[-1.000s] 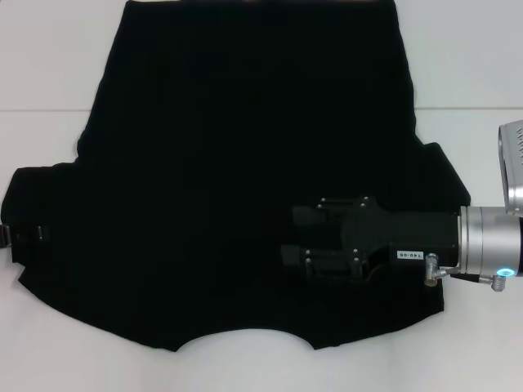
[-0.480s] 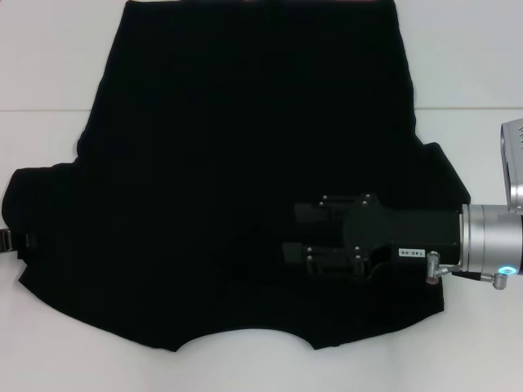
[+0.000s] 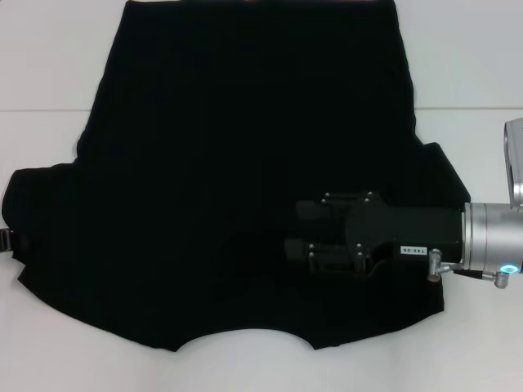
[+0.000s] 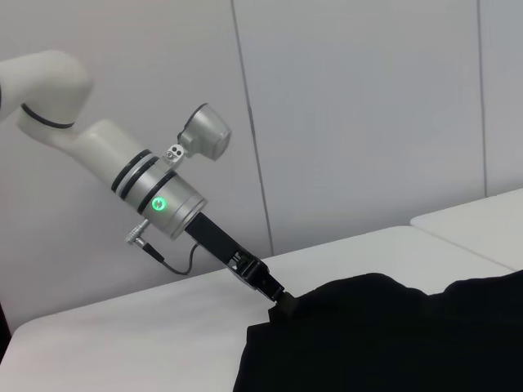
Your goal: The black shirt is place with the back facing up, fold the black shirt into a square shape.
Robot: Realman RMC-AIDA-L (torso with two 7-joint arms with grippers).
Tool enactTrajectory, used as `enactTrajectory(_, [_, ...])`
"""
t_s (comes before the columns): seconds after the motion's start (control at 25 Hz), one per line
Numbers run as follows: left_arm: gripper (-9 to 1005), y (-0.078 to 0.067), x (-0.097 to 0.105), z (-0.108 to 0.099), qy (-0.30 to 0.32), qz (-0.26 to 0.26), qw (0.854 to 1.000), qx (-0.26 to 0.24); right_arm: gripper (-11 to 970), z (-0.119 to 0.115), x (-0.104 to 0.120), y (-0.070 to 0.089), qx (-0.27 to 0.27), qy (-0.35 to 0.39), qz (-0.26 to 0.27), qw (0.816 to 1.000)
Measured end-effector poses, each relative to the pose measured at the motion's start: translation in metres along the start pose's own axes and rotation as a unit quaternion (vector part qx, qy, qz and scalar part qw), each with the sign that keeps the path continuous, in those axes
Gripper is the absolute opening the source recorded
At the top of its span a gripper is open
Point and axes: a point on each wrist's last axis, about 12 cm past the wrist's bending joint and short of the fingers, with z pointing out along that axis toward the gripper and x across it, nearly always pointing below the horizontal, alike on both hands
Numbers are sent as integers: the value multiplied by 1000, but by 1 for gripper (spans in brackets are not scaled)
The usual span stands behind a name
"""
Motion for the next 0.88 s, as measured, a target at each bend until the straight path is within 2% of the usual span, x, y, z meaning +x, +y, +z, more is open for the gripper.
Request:
enactTrajectory(0.28, [1, 8, -3, -3, -18, -2, 1000, -25, 683, 1, 0, 0, 1, -3, 1, 1000])
enactTrajectory(0.88, [2, 16, -14, -5, -52, 0, 996, -66, 684, -1, -2, 0, 6, -16, 4, 1000])
